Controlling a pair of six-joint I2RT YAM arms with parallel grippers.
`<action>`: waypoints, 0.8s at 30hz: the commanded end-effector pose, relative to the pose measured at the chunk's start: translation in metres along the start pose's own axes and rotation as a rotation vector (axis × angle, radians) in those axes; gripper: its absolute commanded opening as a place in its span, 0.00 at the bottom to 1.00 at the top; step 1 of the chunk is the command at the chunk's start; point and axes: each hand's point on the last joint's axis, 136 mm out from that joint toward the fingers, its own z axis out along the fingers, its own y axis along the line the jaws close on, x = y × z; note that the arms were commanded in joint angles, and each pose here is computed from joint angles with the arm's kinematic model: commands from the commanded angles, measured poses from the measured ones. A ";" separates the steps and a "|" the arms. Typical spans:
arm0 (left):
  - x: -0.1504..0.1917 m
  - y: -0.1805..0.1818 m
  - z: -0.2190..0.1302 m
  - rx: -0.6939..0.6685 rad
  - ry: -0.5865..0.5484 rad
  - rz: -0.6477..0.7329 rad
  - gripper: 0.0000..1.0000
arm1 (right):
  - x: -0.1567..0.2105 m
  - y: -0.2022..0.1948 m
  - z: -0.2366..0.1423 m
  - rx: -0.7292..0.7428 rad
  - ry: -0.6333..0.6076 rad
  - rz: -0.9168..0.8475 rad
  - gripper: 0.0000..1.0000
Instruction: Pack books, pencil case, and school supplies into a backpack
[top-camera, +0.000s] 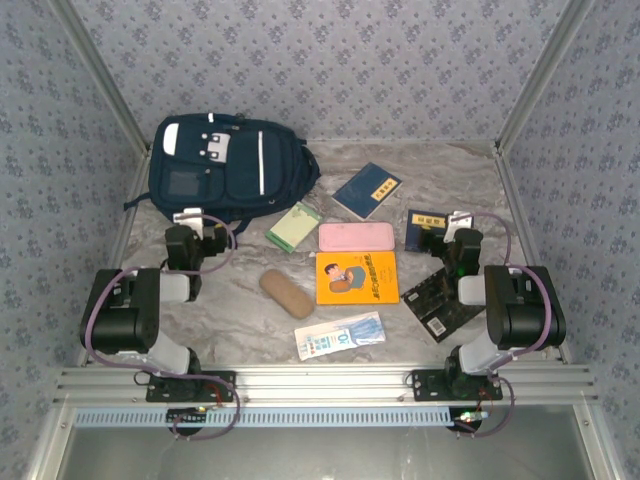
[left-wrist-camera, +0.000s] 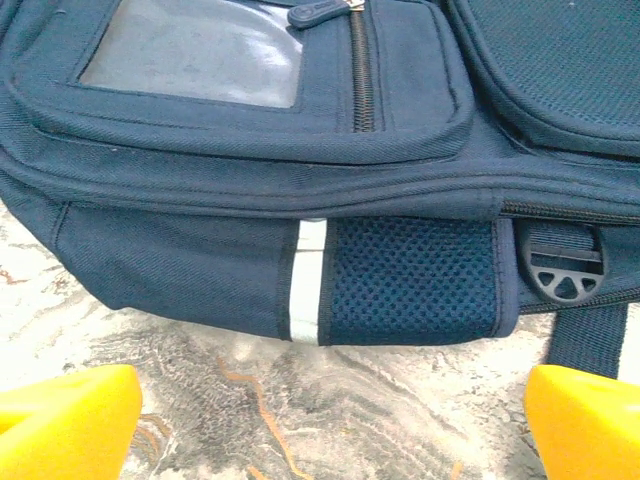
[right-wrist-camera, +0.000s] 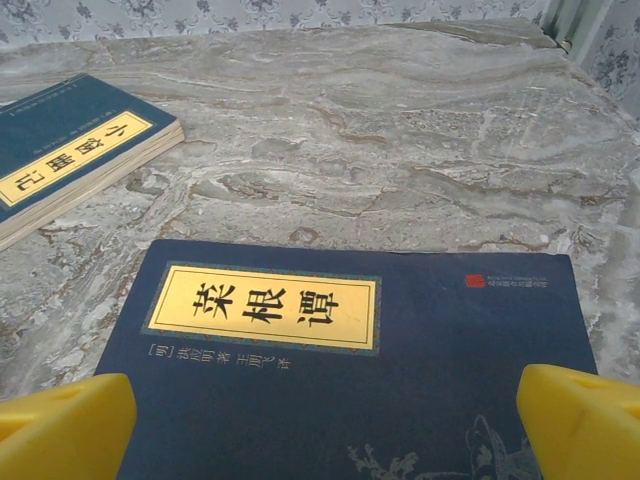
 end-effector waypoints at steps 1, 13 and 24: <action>-0.038 -0.002 -0.015 -0.017 -0.033 0.023 0.98 | -0.017 0.015 -0.008 -0.040 -0.022 -0.066 1.00; -0.191 -0.123 -0.133 0.400 -0.201 0.026 0.98 | -0.165 0.147 -0.121 -0.321 -0.257 -0.136 1.00; -0.206 -0.124 -0.042 0.374 0.201 -0.432 0.98 | -0.168 0.127 -0.158 -0.302 0.001 0.108 1.00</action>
